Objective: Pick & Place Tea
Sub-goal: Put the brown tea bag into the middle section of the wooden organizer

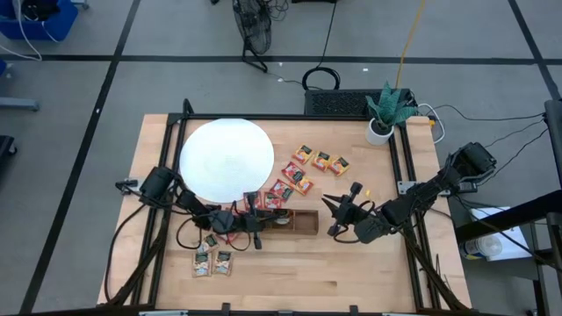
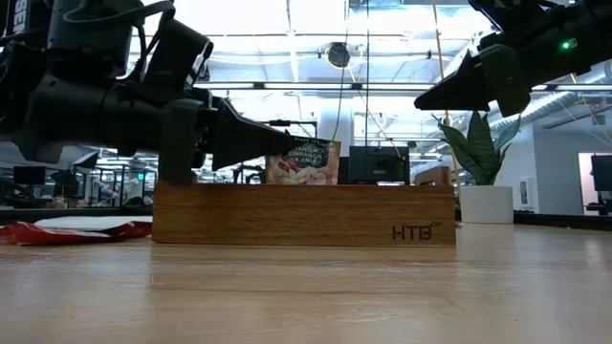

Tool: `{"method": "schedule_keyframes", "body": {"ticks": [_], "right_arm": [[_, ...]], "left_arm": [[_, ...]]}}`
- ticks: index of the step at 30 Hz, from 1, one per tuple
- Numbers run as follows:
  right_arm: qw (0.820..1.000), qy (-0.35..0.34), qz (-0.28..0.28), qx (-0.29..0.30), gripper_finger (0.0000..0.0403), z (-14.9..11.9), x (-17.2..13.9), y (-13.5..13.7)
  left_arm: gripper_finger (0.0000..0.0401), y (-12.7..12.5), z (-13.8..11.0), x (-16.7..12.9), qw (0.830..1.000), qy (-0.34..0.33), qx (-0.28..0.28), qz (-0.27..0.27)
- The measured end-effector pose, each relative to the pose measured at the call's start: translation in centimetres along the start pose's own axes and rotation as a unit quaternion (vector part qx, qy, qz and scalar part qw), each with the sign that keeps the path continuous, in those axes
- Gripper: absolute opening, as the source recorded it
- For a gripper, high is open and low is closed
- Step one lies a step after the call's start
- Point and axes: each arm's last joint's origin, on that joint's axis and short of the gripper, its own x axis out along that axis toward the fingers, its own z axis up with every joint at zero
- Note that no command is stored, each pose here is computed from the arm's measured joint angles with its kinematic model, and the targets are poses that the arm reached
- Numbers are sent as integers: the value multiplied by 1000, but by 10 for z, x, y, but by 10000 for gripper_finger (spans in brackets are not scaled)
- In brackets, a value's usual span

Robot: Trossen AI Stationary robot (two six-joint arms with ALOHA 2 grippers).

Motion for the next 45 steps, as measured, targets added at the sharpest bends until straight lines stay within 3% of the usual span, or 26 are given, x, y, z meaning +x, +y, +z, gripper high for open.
{"method": "schedule_keyframes", "body": {"ticks": [9, 16, 22, 28, 32, 36, 40, 43, 45], "right_arm": [[1000, 1, 3, -6, 34, 0, 0, 0], [999, 3, 40, -21, 34, -1, 0, 2], [999, 3, 41, -23, 34, -1, 0, 2], [999, 3, 41, -23, 34, -1, 0, 2], [999, 3, 41, -23, 34, -1, 0, 2], [999, 4, 40, -32, 34, -2, 0, 2], [998, 4, 40, -37, 34, -2, 0, 2], [998, 6, 40, -40, 34, -2, 0, 2], [998, 7, 41, -42, 34, -3, 0, 2]], "left_arm": [[50, 1, 0, 0, 1000, 3, -3, 20], [101, 3, 0, -1, 998, 16, -3, 63], [141, 3, 6, -2, 997, -7, 13, 71], [150, 8, 54, 0, 995, -24, 6, 99], [131, 15, 104, 20, 994, 99, 44, 25], [92, 33, 148, 41, 964, 258, 17, -63], [17, 39, 152, 60, 931, 342, 20, -127], [6, 31, 139, 75, 911, 358, 19, -204], [4, 24, 127, 82, 901, 373, 31, -219]]}}
